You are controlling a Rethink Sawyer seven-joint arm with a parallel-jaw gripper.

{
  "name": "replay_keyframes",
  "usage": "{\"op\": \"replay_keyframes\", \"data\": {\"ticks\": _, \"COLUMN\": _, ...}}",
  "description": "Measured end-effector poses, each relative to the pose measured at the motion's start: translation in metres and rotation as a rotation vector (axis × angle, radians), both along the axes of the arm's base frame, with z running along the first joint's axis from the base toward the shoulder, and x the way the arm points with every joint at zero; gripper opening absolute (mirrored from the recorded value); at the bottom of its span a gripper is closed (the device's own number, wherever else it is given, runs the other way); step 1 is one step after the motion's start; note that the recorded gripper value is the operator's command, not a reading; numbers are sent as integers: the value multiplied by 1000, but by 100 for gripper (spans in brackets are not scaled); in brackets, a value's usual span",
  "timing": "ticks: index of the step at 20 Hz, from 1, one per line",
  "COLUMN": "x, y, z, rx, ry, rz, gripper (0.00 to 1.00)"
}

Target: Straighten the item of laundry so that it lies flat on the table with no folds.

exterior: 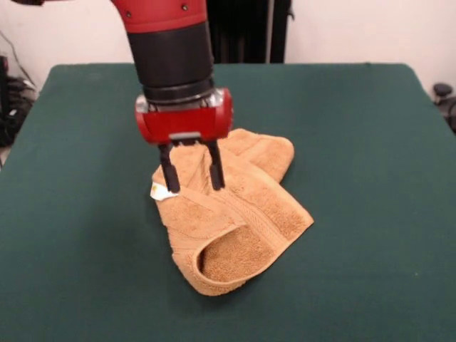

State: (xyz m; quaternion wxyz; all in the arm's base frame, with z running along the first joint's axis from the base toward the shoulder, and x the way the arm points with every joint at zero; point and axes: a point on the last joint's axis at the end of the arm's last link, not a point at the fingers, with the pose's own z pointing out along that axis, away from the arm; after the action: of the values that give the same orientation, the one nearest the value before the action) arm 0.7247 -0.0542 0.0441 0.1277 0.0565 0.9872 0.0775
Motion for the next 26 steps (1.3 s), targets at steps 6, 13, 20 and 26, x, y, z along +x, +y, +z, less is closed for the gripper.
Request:
{"op": "replay_keyframes", "data": {"ticks": 6, "x": 20, "y": 5, "z": -20, "rx": -22, "ry": -9, "rz": -13, "gripper": 100}}
{"op": "replay_keyframes", "data": {"ticks": 13, "x": 24, "y": 8, "z": -64, "rx": -16, "ry": 23, "rz": -40, "gripper": 100}}
{"op": "replay_keyframes", "data": {"ticks": 20, "x": 25, "y": 12, "z": -83, "rx": 9, "ry": 37, "rz": -64, "gripper": 100}}
{"op": "replay_keyframes", "data": {"ticks": 26, "x": 28, "y": 11, "z": -84, "rx": 20, "ry": 36, "rz": -78, "gripper": 100}}
